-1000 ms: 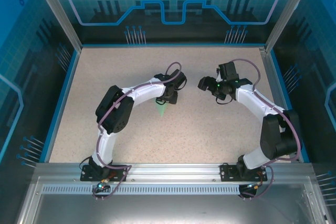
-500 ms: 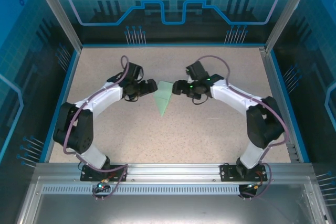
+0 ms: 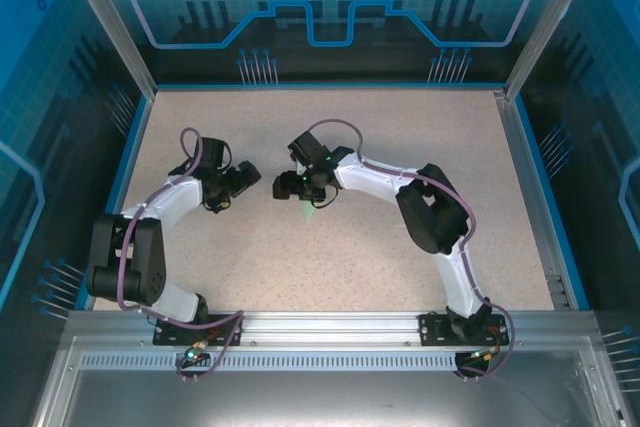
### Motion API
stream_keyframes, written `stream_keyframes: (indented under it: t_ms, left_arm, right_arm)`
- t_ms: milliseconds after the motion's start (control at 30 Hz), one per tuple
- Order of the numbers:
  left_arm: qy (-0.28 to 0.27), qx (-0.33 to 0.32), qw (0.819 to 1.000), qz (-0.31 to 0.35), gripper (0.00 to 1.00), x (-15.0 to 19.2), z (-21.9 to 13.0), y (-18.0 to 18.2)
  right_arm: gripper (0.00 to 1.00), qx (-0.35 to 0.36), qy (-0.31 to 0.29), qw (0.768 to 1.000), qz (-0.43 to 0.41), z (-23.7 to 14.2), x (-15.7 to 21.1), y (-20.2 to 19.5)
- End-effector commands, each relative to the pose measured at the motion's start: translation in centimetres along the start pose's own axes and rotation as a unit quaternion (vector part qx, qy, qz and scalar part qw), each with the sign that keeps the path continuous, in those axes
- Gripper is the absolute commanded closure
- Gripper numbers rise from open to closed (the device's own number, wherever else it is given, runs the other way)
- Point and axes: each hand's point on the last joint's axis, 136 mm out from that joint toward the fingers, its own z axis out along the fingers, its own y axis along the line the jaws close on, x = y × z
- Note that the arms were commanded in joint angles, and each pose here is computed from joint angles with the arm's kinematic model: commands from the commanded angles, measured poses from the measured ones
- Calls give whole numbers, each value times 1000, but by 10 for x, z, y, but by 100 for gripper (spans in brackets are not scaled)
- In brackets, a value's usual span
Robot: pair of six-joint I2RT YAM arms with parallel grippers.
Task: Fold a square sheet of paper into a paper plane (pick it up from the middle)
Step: Move the paper to the center of the table.
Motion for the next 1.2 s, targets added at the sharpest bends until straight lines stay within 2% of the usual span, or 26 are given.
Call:
stream_keyframes:
  t_ms: [0,233,467,567,633,733,833,933,1033,1167]
  left_arm:
    - [-2,30,1000,-9,2,-4,-5,-11]
    - [21,61,998,-2,2,1,-2,-24]
    - [34,83,996,6,2,5,-2,-35]
    - [37,92,995,12,1,8,-3,-40]
    - [38,96,994,18,2,11,-3,-45]
    - [43,103,993,26,1,18,-3,-52]
    - [47,114,992,25,2,26,-3,-58]
    - [55,141,988,11,1,34,-2,-66]
    - [64,159,985,4,1,39,-1,-72]
    - [88,180,980,3,2,47,2,-80]
  right_arm:
    - [27,16,28,999,6,8,5,-11]
    - [30,43,72,996,-27,14,21,-44]
    - [35,22,163,974,-154,-6,59,-82]
    - [35,17,176,968,-181,-22,64,-96]
    - [35,6,157,969,-192,-36,57,-92]
    - [35,4,86,979,-187,-60,33,-74]
    - [35,-2,-13,996,-83,-81,2,-61]
    - [33,-13,-85,996,28,-84,-4,-64]
    - [33,-8,-92,994,58,-75,-2,-66]
    - [34,-6,-68,994,82,-58,-2,-68]
